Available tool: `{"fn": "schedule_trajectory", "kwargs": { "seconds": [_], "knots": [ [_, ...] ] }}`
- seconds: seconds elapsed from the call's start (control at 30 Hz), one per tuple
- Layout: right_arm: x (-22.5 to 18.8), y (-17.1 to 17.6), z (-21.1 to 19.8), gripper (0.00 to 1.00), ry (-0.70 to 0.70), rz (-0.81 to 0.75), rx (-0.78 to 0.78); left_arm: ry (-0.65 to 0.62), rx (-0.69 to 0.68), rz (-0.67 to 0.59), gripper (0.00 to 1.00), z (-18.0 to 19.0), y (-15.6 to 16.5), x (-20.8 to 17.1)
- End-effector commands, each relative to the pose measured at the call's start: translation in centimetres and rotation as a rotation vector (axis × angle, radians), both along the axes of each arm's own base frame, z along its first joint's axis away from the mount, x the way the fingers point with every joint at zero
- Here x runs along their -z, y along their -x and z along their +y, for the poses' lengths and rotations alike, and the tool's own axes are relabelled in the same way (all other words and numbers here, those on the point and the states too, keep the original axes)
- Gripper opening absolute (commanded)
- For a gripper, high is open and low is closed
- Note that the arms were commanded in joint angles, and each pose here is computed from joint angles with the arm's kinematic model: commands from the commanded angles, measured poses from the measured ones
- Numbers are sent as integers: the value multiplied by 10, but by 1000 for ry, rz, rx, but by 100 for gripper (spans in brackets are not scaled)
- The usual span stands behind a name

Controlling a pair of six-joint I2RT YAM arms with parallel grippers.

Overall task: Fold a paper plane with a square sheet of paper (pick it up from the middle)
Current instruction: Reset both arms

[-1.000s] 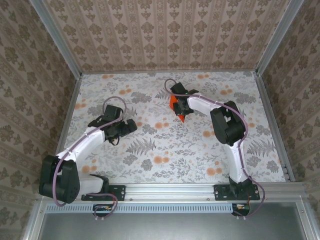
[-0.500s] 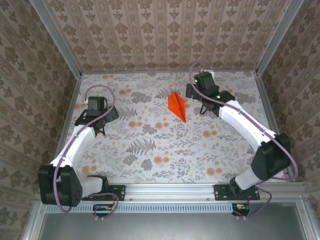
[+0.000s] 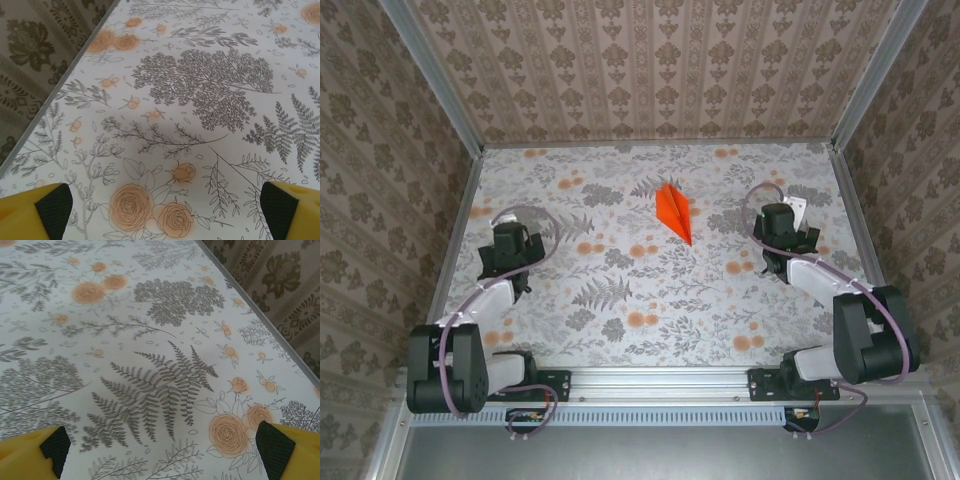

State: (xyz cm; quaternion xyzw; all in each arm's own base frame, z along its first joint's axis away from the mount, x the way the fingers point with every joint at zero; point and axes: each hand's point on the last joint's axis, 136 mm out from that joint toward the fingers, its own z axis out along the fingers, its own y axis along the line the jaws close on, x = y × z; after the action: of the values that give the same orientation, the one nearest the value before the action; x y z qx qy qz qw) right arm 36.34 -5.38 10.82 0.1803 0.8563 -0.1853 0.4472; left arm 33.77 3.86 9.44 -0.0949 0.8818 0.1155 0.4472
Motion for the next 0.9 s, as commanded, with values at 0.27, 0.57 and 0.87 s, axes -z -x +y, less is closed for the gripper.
{"fn": "schedule_trajectory", "kwargs": {
  "seconds": [0.27,0.57,0.87],
  "knots": [
    [-2,-38,27,100,-33,-225,-276,2,291,-328,100,-36,-37,-31],
    [8,-33,49,100,-49,-268,-424,-1,346,-307,100,-44,-53,-7],
    [10,-36,45,100,-70,-260,-411,-21,283,-253,100,-35,-61,0]
  ]
}}
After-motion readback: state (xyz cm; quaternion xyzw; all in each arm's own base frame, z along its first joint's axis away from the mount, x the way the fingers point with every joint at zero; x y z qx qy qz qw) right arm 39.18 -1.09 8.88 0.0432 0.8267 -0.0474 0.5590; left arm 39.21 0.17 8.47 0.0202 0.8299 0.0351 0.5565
